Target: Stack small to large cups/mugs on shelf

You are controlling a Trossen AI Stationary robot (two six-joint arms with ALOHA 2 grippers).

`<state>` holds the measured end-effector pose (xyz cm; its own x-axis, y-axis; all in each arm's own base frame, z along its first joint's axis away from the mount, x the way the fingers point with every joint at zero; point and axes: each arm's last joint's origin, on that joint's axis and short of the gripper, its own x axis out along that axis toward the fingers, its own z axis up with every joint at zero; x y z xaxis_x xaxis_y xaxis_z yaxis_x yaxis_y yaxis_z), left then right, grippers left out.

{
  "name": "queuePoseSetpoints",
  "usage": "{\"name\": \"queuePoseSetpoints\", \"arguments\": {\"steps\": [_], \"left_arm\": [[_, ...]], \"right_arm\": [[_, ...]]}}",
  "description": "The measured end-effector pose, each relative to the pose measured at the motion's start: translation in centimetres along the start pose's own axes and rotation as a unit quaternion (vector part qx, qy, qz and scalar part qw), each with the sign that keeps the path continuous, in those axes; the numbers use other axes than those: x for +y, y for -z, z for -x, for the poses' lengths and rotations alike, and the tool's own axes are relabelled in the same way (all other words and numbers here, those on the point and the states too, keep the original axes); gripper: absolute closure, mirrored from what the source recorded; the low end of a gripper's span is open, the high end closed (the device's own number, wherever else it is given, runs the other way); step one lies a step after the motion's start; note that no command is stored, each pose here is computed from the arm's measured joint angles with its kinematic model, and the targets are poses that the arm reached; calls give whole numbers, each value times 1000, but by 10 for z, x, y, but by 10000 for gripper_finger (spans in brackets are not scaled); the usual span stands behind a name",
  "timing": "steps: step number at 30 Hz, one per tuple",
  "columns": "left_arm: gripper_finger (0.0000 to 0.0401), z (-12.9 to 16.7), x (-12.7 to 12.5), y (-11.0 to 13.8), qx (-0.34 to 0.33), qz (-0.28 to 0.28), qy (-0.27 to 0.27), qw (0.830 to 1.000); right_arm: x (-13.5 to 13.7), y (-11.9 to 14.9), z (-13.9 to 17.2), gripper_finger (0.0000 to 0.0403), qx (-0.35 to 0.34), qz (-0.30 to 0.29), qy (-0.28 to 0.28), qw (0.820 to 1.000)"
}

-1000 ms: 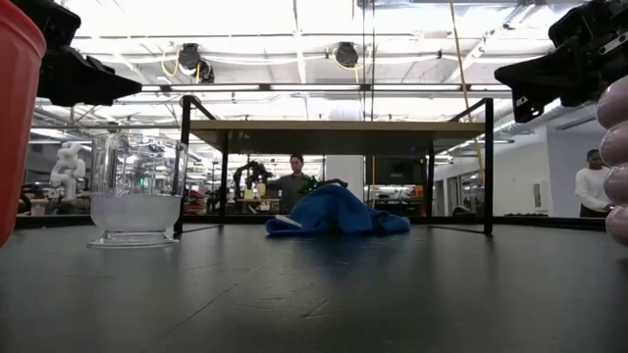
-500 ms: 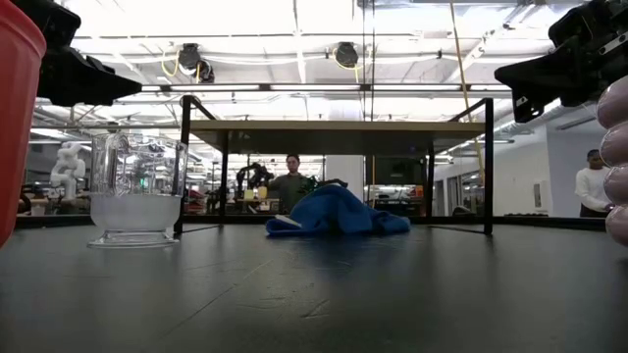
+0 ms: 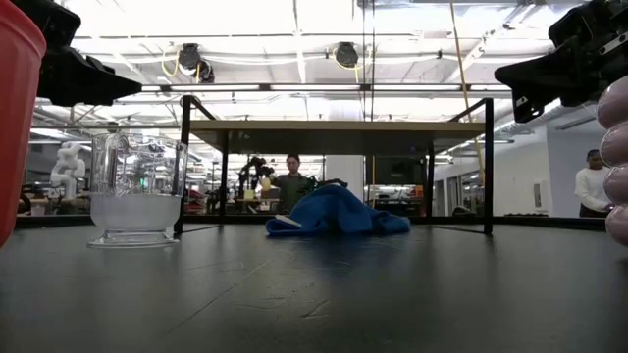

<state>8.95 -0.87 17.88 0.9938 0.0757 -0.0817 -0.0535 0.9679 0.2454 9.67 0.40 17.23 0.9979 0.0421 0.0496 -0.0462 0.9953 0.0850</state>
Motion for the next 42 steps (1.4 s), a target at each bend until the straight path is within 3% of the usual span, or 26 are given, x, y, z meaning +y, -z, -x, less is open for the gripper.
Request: {"name": "queuePoseSetpoints", "arguments": {"steps": [42], "left_arm": [[377, 0, 0, -1, -3, 15, -1, 1000]], "right_arm": [[0, 0, 0, 403, 0, 0, 0, 1000]]}}
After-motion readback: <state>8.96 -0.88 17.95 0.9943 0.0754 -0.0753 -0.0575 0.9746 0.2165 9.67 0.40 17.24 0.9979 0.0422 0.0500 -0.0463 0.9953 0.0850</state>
